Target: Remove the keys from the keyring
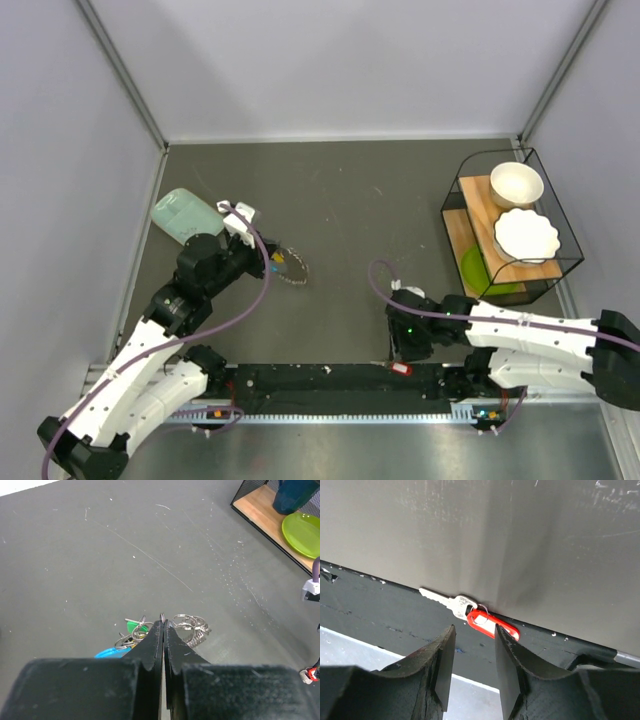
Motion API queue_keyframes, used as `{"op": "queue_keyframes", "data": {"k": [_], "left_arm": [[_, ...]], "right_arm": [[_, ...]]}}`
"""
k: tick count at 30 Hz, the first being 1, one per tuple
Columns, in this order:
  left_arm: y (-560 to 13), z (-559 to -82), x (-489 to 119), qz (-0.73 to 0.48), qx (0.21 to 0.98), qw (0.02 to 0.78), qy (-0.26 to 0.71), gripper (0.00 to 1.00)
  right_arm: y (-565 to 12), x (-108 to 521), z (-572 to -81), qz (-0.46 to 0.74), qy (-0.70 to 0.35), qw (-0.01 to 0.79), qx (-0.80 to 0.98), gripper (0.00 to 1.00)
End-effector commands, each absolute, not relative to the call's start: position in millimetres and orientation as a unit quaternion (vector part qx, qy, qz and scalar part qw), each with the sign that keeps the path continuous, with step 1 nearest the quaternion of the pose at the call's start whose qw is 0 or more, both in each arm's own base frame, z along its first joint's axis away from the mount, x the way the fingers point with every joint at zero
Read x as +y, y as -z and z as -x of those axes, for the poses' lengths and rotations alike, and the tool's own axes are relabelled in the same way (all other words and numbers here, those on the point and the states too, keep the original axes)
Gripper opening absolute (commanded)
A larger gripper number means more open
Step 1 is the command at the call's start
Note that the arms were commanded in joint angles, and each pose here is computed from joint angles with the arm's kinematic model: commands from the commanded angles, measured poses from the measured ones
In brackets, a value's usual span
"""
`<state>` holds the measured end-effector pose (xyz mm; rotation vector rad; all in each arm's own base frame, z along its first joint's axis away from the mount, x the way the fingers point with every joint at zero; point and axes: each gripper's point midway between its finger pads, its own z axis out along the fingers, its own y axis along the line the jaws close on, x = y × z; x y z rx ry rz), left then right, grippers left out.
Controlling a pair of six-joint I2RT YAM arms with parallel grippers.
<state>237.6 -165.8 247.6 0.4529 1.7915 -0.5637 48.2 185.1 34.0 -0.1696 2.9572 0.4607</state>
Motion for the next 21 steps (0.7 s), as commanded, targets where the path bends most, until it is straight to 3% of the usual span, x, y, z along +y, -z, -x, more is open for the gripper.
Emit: {"op": "queue_keyframes", "data": {"k": [1, 9, 17, 21], "left_arm": [[-277.6, -242.2, -163.2, -0.188, 0.731, 0.611, 0.239, 0.0], [-280.4, -242.4, -161.6, -0.186, 0.727, 0.617, 0.236, 0.0], [-279.7, -242.5, -161.4, -0.185, 0.728, 0.617, 0.236, 0.0], [-279.2, -243.3, -162.0, -0.184, 0.729, 0.616, 0.237, 0.0]], "right_arm": [[-26.9, 198.5, -52.2, 0.044, -0.168, 0.078, 0.982, 0.37], [-9.1, 192.7, -51.9, 0.044, -0.133, 0.066, 0.988, 0.33], [-10.1, 193.7, -59.4, 0.047, -0.128, 0.084, 0.987, 0.02], [-25.9, 205.5, -74.8, 0.054, -0.143, 0.118, 0.981, 0.0]]}}
